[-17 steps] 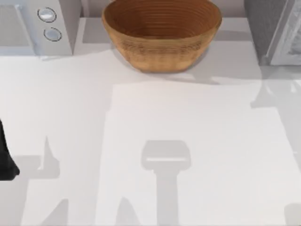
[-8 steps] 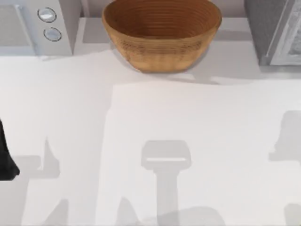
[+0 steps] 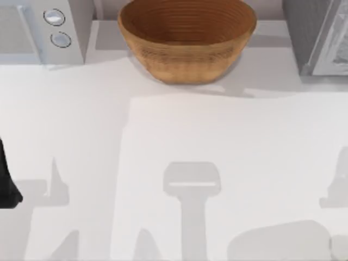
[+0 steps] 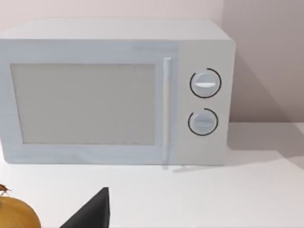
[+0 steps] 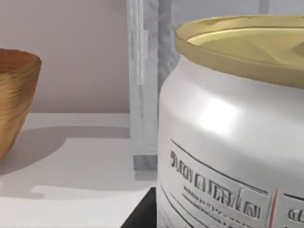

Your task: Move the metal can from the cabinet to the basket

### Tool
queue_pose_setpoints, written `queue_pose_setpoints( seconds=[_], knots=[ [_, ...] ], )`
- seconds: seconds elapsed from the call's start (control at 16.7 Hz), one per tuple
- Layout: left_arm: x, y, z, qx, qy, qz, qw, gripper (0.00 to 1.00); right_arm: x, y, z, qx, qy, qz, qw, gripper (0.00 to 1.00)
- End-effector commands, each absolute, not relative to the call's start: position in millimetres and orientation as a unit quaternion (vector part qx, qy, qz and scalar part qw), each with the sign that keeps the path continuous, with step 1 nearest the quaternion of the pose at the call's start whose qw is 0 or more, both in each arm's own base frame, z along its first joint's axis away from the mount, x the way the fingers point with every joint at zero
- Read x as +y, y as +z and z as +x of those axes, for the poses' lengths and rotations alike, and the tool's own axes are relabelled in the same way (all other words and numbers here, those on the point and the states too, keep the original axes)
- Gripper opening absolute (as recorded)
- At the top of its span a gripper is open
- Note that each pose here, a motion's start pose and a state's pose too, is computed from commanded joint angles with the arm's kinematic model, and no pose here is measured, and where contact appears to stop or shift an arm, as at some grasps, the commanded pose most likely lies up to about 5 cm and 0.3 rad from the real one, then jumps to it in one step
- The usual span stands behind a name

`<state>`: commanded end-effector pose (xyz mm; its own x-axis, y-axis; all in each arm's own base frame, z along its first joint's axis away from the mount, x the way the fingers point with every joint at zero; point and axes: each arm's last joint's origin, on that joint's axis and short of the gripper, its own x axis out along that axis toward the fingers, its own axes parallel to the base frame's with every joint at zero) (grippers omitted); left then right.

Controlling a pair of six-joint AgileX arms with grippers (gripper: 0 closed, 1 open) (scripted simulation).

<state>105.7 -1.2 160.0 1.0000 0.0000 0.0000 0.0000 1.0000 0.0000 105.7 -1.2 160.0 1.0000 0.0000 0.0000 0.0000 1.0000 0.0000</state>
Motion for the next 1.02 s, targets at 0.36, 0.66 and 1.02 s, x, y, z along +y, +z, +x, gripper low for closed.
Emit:
queue_pose_setpoints(
  seconds=[0.36, 0.66, 1.02],
  knots=[
    [-1, 160, 106, 0.000, 0.000, 0.000, 1.000, 1.00, -1, 160, 107, 0.006, 0.000, 0.001, 1.000, 0.00],
    [-1, 160, 106, 0.000, 0.000, 0.000, 1.000, 1.00, 0, 217, 114, -0.025, -0.037, 0.003, 0.999, 0.00],
    [-1, 160, 106, 0.000, 0.000, 0.000, 1.000, 1.00, 22, 313, 187, -0.027, -0.074, 0.006, 0.997, 0.00]
  ],
)
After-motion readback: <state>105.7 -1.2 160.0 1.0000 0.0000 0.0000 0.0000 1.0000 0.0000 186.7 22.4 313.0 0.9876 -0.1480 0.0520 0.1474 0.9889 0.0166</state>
